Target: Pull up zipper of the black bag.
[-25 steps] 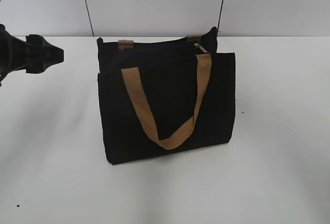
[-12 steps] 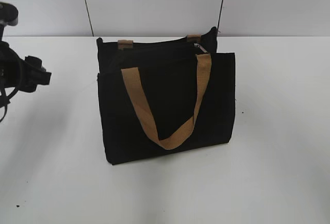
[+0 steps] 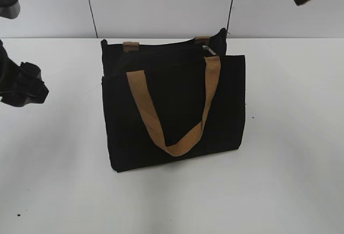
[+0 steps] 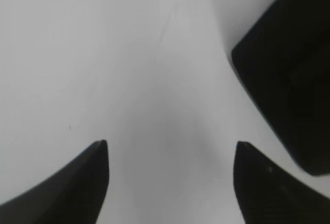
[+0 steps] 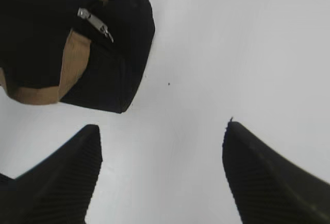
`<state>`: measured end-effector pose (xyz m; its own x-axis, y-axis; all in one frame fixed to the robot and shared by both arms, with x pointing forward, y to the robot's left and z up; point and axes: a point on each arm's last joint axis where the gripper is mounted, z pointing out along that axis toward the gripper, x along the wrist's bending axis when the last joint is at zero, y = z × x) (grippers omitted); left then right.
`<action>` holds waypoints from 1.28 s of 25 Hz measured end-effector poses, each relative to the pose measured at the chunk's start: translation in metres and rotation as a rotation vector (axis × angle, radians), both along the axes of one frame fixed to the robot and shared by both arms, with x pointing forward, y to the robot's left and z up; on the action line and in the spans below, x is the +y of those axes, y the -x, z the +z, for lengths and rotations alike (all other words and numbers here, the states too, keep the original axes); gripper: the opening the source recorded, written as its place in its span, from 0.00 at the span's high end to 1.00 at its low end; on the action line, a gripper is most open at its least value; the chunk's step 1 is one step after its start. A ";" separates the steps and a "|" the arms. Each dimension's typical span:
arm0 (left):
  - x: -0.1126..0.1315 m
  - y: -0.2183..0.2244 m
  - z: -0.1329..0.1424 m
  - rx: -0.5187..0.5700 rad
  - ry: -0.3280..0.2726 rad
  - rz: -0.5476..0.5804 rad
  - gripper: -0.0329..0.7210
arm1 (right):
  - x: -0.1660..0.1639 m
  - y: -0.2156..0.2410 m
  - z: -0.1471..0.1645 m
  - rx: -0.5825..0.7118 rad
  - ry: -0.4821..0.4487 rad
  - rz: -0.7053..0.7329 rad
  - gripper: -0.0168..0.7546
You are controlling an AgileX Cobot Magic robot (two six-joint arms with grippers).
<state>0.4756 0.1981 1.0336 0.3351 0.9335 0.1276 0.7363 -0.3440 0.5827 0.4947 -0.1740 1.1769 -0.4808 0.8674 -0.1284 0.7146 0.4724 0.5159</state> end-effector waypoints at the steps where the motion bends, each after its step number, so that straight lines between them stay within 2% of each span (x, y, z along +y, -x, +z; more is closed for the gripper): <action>1: 0.000 0.004 0.006 0.034 -0.004 -0.011 0.19 | -0.004 0.009 -0.002 0.004 0.001 -0.002 0.25; 7: 0.008 0.038 0.024 0.270 -0.012 -0.017 0.18 | -0.033 0.068 -0.013 0.021 -0.030 -0.006 0.25; 10: 0.015 0.058 0.034 0.335 -0.009 -0.014 0.18 | -0.048 0.104 -0.021 0.017 -0.075 -0.002 0.25; 14: 0.027 0.086 0.056 0.295 0.036 -0.041 0.18 | -0.070 0.150 -0.035 -0.015 -0.128 -0.003 0.25; 20: 0.054 0.139 0.083 0.109 0.123 -0.069 0.18 | -0.092 0.194 -0.065 -0.049 -0.164 -0.002 0.25; 25: 0.070 0.175 0.073 0.024 0.148 -0.141 0.18 | -0.102 0.222 -0.084 -0.082 -0.239 0.004 0.25; 32: 0.086 0.207 0.045 -0.051 0.143 -0.193 0.18 | -0.111 0.237 -0.118 -0.083 -0.237 -0.002 0.25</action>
<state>0.2681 0.2845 1.0788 0.5053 0.8627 0.0205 0.6333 -0.3869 0.6702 0.2575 -0.2847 1.0591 -0.4755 0.8788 0.0402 0.6658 0.3296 0.6693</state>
